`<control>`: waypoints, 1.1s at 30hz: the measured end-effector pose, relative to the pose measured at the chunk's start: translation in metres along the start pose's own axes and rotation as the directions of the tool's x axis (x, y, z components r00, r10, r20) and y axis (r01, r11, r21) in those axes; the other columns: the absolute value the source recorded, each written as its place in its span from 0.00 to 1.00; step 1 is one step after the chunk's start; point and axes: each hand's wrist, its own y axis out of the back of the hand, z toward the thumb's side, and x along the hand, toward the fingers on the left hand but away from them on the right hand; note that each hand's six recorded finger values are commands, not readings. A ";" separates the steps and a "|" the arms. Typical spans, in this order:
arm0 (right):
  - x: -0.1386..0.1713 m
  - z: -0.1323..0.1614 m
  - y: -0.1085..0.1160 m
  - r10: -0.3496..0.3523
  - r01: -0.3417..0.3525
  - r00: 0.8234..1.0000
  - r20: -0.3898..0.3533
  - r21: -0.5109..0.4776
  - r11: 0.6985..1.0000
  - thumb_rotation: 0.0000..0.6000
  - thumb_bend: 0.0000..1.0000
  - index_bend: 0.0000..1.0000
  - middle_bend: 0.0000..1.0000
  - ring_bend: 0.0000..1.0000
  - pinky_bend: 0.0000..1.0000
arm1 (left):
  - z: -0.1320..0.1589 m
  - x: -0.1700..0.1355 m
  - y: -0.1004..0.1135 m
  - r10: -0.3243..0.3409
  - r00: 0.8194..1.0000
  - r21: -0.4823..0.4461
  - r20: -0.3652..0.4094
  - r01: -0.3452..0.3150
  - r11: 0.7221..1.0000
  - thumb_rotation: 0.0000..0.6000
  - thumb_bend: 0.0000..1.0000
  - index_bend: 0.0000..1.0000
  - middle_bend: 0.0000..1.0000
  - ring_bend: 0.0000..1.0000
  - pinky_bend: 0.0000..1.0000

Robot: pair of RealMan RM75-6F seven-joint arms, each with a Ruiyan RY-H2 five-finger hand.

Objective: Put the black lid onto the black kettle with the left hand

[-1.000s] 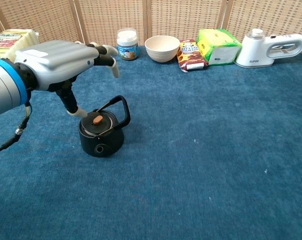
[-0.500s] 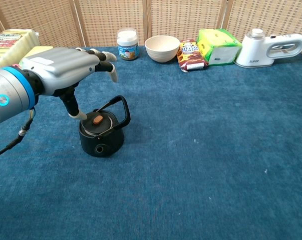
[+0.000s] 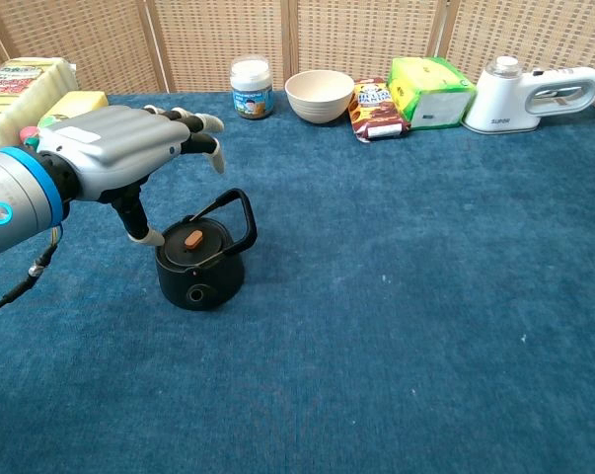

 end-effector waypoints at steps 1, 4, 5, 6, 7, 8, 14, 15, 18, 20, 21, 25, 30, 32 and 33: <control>0.000 0.000 0.000 -0.001 0.001 1.000 0.000 -0.001 1.000 1.00 0.11 0.06 0.00 0.00 0.00 | 0.000 0.000 -0.001 -0.003 1.000 -0.002 0.000 0.003 1.000 1.00 0.13 0.22 0.00 0.00 0.07; 0.000 -0.001 0.001 -0.003 0.003 1.000 0.004 -0.003 1.000 1.00 0.11 0.06 0.00 0.00 0.00 | 0.001 -0.001 0.002 0.004 1.000 -0.020 0.005 -0.004 1.000 1.00 0.13 0.22 0.00 0.00 0.07; 0.000 -0.002 0.001 -0.002 0.002 1.000 0.006 -0.003 1.000 1.00 0.11 0.06 0.00 0.00 0.00 | 0.001 -0.001 0.004 0.011 1.000 -0.027 0.008 -0.011 1.000 1.00 0.13 0.22 0.00 0.00 0.07; -0.001 -0.002 0.001 -0.001 0.001 1.000 0.007 -0.004 1.000 1.00 0.11 0.06 0.00 0.00 0.00 | 0.002 -0.003 0.009 0.025 1.000 -0.037 0.013 -0.024 0.999 1.00 0.13 0.22 0.00 0.00 0.07; -0.001 -0.002 0.001 -0.001 0.001 1.000 0.007 -0.004 1.000 1.00 0.11 0.06 0.00 0.00 0.00 | 0.002 -0.005 0.013 0.037 0.999 -0.045 0.017 -0.036 0.998 1.00 0.13 0.22 0.00 0.00 0.07; -0.001 -0.002 0.001 0.000 0.000 1.000 0.006 -0.005 1.000 1.00 0.11 0.06 0.00 0.00 0.00 | 0.001 -0.007 0.017 0.051 0.999 -0.052 0.019 -0.050 0.997 1.00 0.13 0.21 0.00 0.00 0.07; -0.001 -0.001 0.002 -0.006 0.006 1.000 -0.002 -0.005 1.000 1.00 0.11 0.06 0.00 0.00 0.00 | -0.028 -0.032 0.048 0.133 0.991 -0.051 -0.024 -0.134 0.990 1.00 0.13 0.04 0.00 0.00 0.07; -0.001 0.000 0.003 -0.010 0.010 1.000 -0.004 -0.005 1.000 1.00 0.11 0.05 0.00 0.00 0.00 | -0.038 -0.038 0.053 0.146 0.988 -0.041 -0.041 -0.148 0.988 1.00 0.13 0.01 0.00 0.00 0.07; -0.002 0.000 0.005 -0.025 0.025 1.000 -0.011 -0.008 1.000 1.00 0.11 0.06 0.00 0.00 0.00 | -0.066 -0.060 0.059 0.166 0.982 -0.016 -0.093 -0.169 0.986 1.00 0.13 0.00 0.00 0.00 0.07; -0.002 0.001 0.007 -0.041 0.041 0.999 -0.016 -0.011 0.999 1.00 0.11 0.06 0.00 0.00 0.00 | -0.086 -0.075 0.060 0.173 0.976 -0.008 -0.131 -0.176 0.984 1.00 0.13 0.00 0.00 0.00 0.07; -0.003 0.001 0.008 -0.049 0.048 0.999 -0.019 -0.013 0.999 1.00 0.11 0.06 0.00 0.00 0.00 | -0.099 -0.086 0.060 0.179 0.971 -0.006 -0.157 -0.182 0.983 1.00 0.13 0.00 0.00 0.00 0.07; -0.003 0.003 0.011 -0.082 0.082 0.996 -0.033 -0.014 0.997 1.00 0.11 0.06 0.00 0.00 0.00 | -0.134 -0.118 0.058 0.199 0.951 -0.044 -0.235 -0.215 0.976 1.00 0.13 0.00 0.00 0.00 0.07; -0.001 0.005 0.013 -0.108 0.108 0.993 -0.048 -0.004 0.994 1.00 0.11 0.06 0.00 0.00 0.00 | -0.175 -0.160 0.043 0.213 0.916 -0.147 -0.341 -0.276 0.950 1.00 0.13 0.00 0.00 0.00 0.07; 0.001 0.006 0.013 -0.116 0.116 0.992 -0.052 0.007 0.993 1.00 0.11 0.06 0.00 0.00 0.00 | -0.189 -0.177 0.035 0.210 0.902 -0.181 -0.378 -0.295 0.938 1.00 0.13 0.00 0.00 0.00 0.07; 0.001 0.006 0.012 -0.118 0.119 0.992 -0.053 0.011 0.993 1.00 0.11 0.05 0.00 0.00 0.00 | -0.198 -0.189 0.029 0.208 0.893 -0.196 -0.400 -0.305 0.932 1.00 0.13 0.00 0.00 0.00 0.07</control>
